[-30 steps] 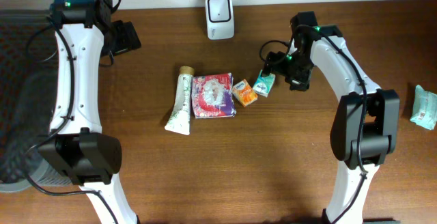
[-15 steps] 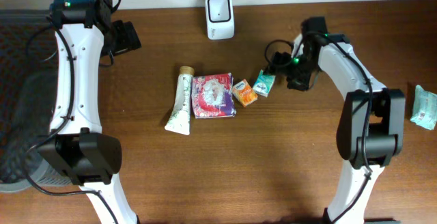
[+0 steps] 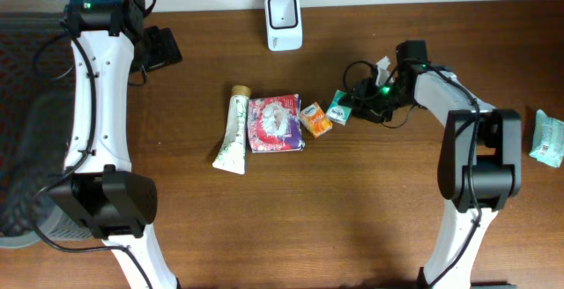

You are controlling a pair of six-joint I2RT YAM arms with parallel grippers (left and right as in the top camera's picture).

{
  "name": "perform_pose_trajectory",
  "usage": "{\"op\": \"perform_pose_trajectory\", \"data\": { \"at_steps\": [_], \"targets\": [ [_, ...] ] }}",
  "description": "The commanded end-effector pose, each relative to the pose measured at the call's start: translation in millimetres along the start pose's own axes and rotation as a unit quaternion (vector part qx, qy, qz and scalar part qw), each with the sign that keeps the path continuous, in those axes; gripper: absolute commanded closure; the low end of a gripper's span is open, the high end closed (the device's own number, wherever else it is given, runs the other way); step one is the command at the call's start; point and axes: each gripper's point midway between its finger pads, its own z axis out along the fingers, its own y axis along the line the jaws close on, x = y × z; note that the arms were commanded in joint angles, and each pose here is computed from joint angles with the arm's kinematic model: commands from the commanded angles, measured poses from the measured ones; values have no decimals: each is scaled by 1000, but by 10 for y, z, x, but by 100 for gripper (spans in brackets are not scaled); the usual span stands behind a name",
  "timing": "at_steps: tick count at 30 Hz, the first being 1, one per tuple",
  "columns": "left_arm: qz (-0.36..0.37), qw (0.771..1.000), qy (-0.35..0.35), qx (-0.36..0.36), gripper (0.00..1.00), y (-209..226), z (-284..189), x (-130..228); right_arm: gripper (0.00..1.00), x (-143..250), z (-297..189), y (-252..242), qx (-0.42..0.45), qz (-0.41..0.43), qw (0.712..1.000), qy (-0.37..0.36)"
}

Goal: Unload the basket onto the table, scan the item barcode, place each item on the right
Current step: 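Lift the green tissue pack with the right gripper to the scanner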

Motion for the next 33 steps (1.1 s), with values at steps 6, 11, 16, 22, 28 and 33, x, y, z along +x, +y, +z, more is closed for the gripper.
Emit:
{"op": "perform_pose_trajectory", "data": {
  "at_steps": [6, 11, 16, 22, 28, 33],
  "targets": [
    [-7, 1000, -14, 7, 1, 4, -123, -24, 60, 130, 242, -275, 33, 16, 999, 12],
    [-6, 1000, -14, 8, 1, -4, -124, -21, 96, 199, 308, -223, -10, 22, 1000, 17],
    [-7, 1000, -14, 7, 1, -3, -124, -22, 96, 251, -182, 433, -230, -69, 970, 39],
    [-7, 1000, -14, 7, 1, -3, -124, -22, 96, 392, -660, 1184, -404, -159, 898, 66],
    [-6, 1000, -14, 8, 1, -4, -124, -21, 96, 703, -554, 2221, -418, -247, 864, 133],
    [-6, 1000, -14, 8, 1, -4, -124, -21, 96, 602, -836, 2638, -428, -309, 843, 108]
  ]
}}
